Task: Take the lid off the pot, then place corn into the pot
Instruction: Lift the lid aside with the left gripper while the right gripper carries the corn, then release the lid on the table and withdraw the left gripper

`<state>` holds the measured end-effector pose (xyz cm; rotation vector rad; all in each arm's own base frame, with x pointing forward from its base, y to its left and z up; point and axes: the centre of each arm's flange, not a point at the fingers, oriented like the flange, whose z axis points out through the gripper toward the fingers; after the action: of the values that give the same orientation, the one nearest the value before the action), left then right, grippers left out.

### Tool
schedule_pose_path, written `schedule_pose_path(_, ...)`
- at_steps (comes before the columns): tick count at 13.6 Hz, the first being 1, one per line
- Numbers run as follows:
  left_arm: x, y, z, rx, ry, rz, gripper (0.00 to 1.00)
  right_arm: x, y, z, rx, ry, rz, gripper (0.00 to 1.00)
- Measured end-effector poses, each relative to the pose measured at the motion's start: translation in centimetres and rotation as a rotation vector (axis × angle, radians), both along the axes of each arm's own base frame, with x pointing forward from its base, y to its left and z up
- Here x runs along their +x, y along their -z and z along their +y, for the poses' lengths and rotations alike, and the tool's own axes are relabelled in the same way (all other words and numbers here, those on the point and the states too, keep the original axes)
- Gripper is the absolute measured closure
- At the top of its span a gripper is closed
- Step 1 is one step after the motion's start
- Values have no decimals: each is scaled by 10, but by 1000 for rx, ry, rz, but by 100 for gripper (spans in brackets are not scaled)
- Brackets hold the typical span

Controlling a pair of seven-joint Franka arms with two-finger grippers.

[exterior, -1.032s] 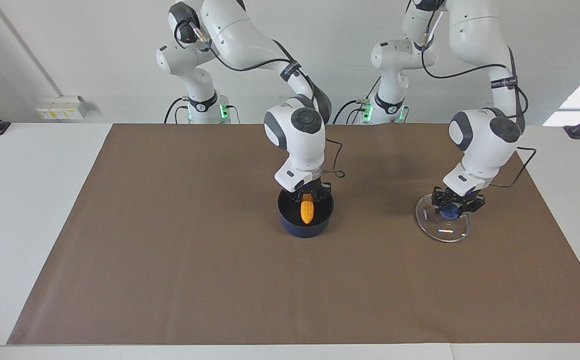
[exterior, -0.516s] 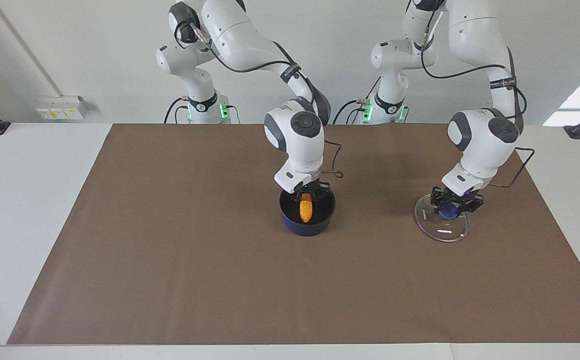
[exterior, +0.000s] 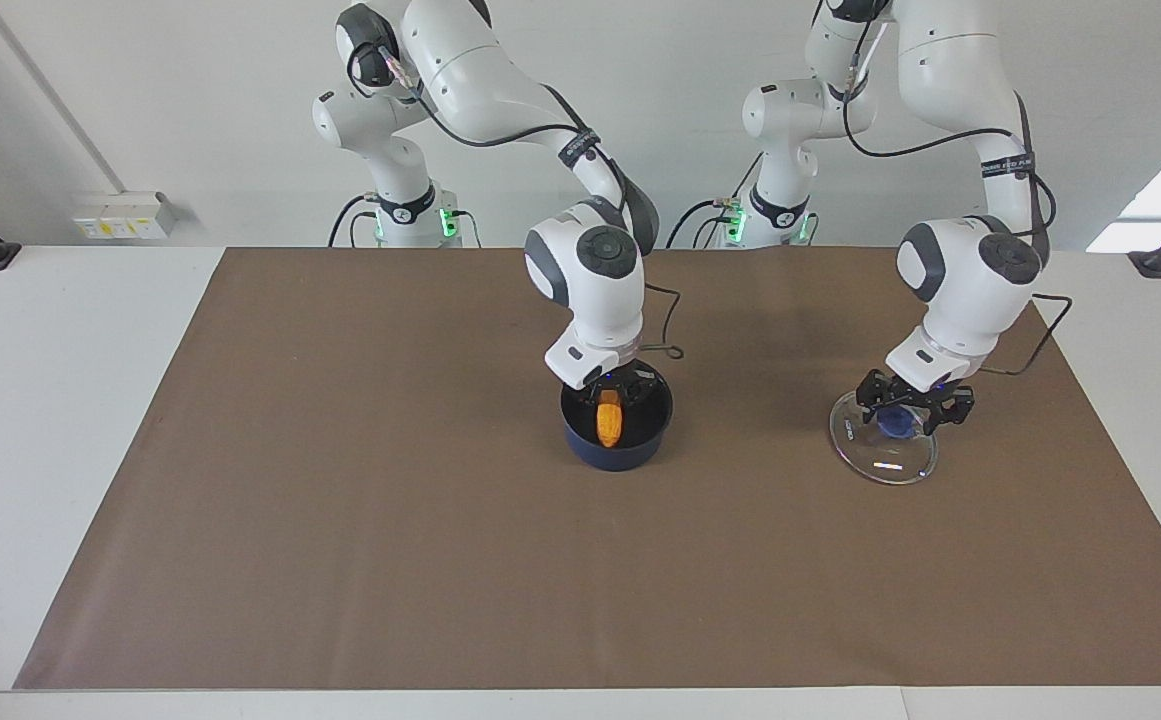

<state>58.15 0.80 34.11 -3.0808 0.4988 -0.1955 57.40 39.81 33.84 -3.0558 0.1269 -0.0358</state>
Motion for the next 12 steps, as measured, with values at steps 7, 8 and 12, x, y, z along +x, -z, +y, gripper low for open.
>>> schedule_pose_path(7, 4, -157, 1, 5, -4, -20, 0, 0, 2, 3, 45, -20, -10, 60)
schedule_pose_path(8, 1, -191, 1, 8, -2, -11, 0, -1, 5, 2, 42, -21, -4, 60)
schedule_pose_path(12, -8, -278, -1, 25, 3, -10, 0, -3, 7, 2, 39, -24, 0, 44)
